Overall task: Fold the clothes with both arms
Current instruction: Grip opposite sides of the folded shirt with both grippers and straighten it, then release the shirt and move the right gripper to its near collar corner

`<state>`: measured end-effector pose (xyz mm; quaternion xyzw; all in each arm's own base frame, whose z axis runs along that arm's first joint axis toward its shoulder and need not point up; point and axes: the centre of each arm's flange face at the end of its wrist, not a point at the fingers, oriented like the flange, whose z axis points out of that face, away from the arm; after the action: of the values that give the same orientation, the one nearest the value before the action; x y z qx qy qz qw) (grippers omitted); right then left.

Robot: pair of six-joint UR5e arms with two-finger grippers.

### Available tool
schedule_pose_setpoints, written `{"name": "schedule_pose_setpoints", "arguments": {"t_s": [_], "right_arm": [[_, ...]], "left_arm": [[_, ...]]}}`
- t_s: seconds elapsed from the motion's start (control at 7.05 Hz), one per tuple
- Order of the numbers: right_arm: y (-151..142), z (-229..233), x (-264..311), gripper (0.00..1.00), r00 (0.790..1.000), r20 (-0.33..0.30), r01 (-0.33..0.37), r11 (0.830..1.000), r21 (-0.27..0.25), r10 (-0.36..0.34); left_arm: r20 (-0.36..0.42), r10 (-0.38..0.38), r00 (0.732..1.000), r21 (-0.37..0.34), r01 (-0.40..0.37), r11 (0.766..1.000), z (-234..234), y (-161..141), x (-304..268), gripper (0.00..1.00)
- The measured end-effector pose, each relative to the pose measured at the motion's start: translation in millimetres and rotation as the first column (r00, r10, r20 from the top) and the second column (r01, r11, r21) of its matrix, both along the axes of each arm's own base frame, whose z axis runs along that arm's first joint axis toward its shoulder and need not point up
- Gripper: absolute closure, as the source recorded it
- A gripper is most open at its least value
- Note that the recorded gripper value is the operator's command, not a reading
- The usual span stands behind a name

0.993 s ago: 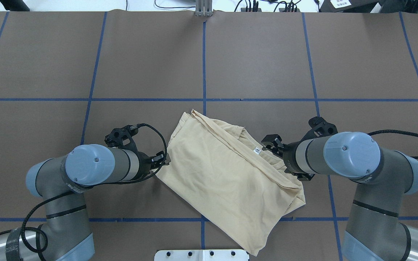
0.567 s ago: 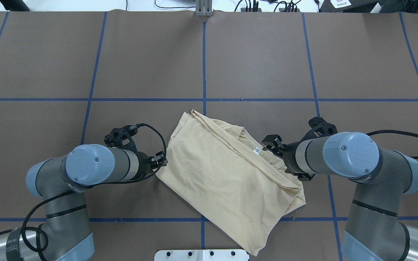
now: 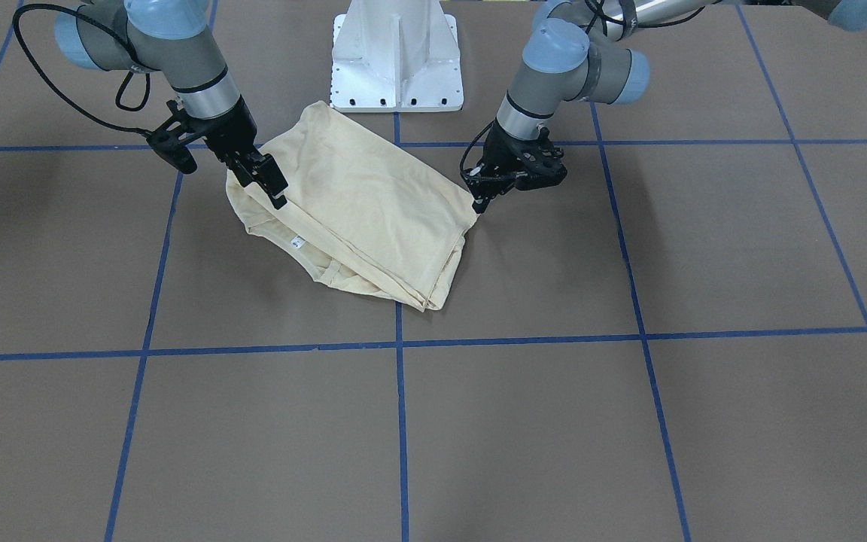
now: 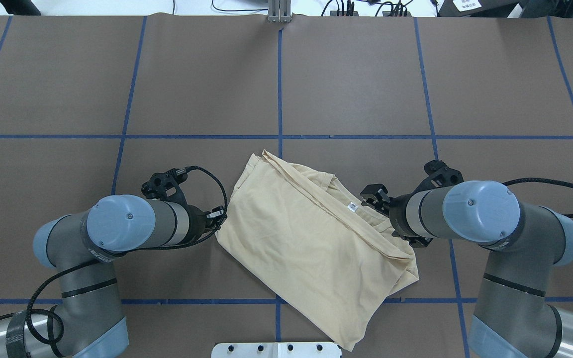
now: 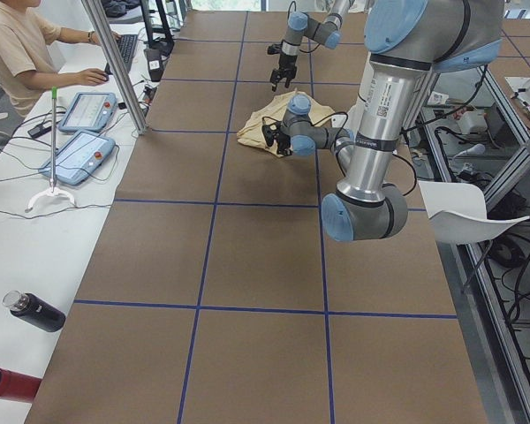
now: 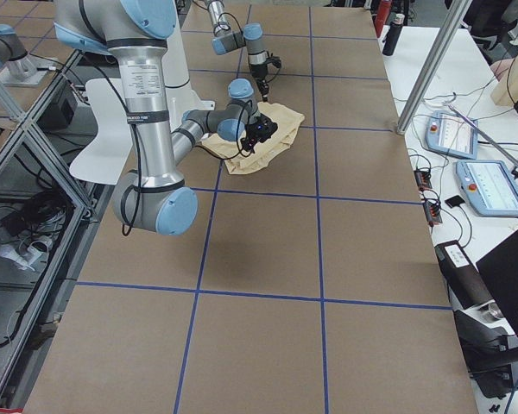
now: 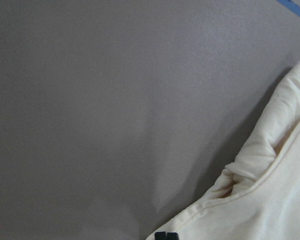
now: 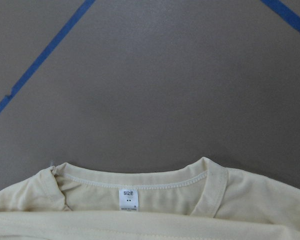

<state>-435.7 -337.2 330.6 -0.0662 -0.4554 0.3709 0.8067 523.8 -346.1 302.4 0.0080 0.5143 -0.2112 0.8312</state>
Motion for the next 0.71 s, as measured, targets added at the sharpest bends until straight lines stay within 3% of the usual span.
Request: {"name": "schedule_pose_setpoints", "arguments": {"t_s": [0.28, 0.57, 0.71], "right_arm": [[-3, 3, 2, 0.00, 1.000, -0.008, 0.002, 1.000, 0.008, -0.001], [-3, 4, 2, 0.00, 1.000, -0.012, 0.004, 1.000, 0.008, -0.003], [-3, 5, 2, 0.00, 1.000, -0.013, 0.003, 1.000, 0.008, -0.003]], "left_arm": [[-0.015, -0.053, 0.998, 0.067, 0.054, 0.996, -18, -46, -29, 1.00], [0.006, -0.159, 0.987, 0.123, 0.157, 0.980, -32, -137, -56, 1.00], [0.018, -0.198, 0.980, 0.149, 0.193, 0.970, -29, -178, -61, 0.67]]}}
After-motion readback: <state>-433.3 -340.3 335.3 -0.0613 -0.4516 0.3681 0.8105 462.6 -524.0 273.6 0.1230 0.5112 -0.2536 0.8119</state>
